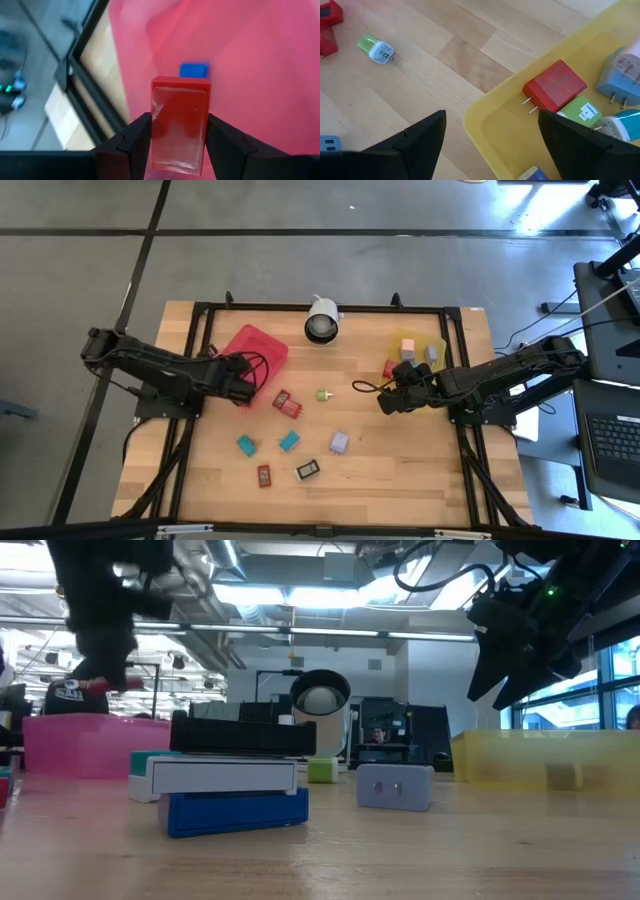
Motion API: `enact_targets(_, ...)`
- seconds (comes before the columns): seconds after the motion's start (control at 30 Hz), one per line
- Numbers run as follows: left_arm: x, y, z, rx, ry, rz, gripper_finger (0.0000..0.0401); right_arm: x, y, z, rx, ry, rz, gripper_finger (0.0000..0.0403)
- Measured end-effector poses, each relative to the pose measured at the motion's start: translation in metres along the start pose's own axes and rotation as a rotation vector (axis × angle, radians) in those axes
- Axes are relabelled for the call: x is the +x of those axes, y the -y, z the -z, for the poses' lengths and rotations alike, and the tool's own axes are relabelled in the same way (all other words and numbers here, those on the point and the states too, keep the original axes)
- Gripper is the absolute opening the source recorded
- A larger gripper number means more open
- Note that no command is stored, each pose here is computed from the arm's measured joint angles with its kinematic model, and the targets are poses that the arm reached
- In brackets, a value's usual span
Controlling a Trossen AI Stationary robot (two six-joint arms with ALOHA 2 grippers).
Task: Pick & Place Office items
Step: Put the middle red digital timer into the pink bin
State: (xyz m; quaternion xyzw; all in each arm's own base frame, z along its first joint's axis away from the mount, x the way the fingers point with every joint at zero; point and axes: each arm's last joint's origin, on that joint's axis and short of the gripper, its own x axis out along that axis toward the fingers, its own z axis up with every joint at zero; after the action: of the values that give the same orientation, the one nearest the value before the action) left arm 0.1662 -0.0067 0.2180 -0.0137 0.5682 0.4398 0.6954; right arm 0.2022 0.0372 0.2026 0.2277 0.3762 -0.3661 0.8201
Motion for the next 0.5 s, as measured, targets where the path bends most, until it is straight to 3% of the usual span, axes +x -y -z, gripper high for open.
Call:
enact_targets(0.23,0.039,-0.007,0.015,-0.084,-0.149,-0.042,0.0163,0.0,0.0,0.0,0.001,0.001,-0.001,0.0318)
enact_targets(0.5,0.057,-0.008,0.016,-0.176,-0.172,-0.038,0.0164,0.0,0.0,0.0,0.0,0.001,-0.001,0.0318)
